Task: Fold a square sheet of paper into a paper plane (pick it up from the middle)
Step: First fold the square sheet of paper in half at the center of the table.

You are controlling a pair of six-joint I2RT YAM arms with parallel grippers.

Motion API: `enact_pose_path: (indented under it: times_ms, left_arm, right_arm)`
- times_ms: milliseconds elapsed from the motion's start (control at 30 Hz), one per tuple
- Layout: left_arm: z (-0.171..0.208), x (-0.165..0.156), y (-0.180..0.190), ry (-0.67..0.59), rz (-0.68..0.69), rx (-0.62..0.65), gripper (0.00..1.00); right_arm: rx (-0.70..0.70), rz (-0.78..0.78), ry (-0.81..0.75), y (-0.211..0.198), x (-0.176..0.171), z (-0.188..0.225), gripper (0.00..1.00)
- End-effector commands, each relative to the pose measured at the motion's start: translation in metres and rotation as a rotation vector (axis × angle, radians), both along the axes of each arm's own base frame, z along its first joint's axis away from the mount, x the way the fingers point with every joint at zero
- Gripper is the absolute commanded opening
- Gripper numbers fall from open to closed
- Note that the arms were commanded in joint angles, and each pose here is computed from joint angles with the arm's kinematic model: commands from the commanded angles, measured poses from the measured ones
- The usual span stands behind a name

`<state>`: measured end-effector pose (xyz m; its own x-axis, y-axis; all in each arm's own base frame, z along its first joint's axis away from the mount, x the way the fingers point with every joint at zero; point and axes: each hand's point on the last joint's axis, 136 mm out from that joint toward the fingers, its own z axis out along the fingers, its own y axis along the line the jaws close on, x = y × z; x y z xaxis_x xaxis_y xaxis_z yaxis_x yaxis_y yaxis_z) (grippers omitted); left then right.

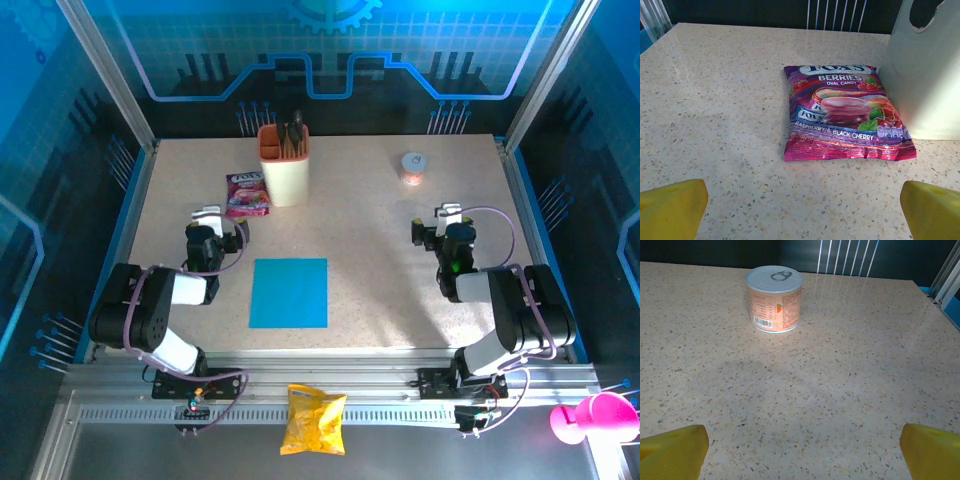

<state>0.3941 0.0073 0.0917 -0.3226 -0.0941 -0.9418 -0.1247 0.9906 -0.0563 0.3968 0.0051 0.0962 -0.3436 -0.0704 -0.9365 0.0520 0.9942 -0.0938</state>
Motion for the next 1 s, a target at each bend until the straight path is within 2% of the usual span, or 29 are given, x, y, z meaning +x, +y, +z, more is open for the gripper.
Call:
enact_pose_path:
  times_ms: [0,967]
  left_arm:
    - [0.0045,0.0026,-0.0002,-0.025,-0.007,0.013,1.0]
    - [0.0043,0.003,0.005,-0.023,0.005,-0.011,1.0]
  right_arm:
    - [-0.011,0.001,-0.03,0.005,0.0018,0.0062,0.99]
    - [-0.007,0.001,-0.03,0.0046,0.0018,0.0064,0.99]
